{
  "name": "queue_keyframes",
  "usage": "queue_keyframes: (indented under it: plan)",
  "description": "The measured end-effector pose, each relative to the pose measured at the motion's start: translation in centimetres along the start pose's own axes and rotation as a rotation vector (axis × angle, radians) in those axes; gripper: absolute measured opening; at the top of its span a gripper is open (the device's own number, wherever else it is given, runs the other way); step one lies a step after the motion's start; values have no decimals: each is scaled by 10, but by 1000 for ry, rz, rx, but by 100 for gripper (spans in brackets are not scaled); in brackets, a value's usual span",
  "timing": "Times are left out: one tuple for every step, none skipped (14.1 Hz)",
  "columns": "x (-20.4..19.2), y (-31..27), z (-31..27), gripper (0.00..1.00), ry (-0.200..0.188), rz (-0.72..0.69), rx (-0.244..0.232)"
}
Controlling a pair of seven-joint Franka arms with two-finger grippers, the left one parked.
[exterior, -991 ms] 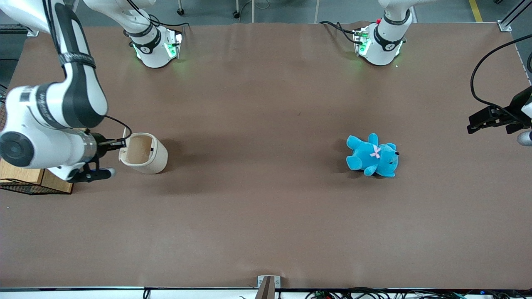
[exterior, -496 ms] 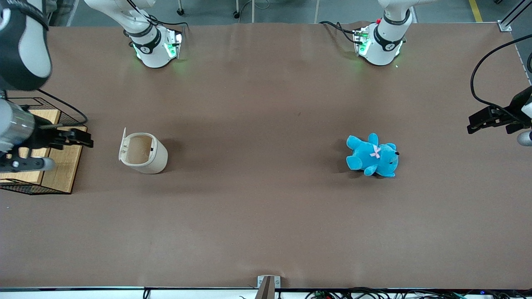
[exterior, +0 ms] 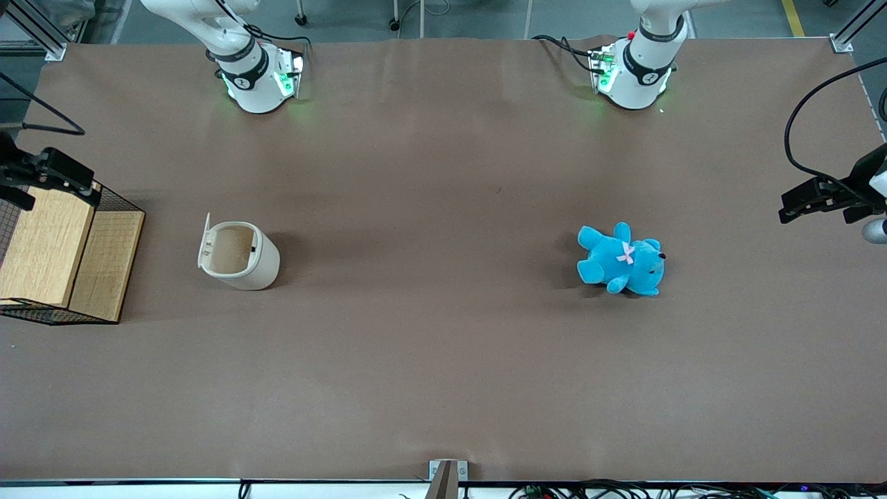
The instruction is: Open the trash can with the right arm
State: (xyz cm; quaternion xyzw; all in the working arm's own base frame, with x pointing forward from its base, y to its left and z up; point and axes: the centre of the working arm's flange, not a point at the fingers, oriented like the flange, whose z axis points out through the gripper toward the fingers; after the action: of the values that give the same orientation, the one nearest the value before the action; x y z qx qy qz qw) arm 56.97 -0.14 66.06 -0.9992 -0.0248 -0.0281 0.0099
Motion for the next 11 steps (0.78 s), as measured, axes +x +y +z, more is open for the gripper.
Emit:
queue_keyframes:
  plan:
    - [-3,0,2,100,-4,1,0]
    - [-4,1,6,100,-8,3,1]
    - [-5,3,10,100,-12,7,1]
    - [-5,6,13,100,-15,12,1]
    - [-5,9,14,100,-17,17,1]
    - [-5,11,15,100,-17,21,0]
    - [-5,12,16,100,-17,22,0]
    - [-5,12,16,100,-17,24,0]
    - [-5,13,15,100,-16,25,0]
    - [-5,14,15,100,-15,26,0]
    - [-5,14,15,100,-14,28,0]
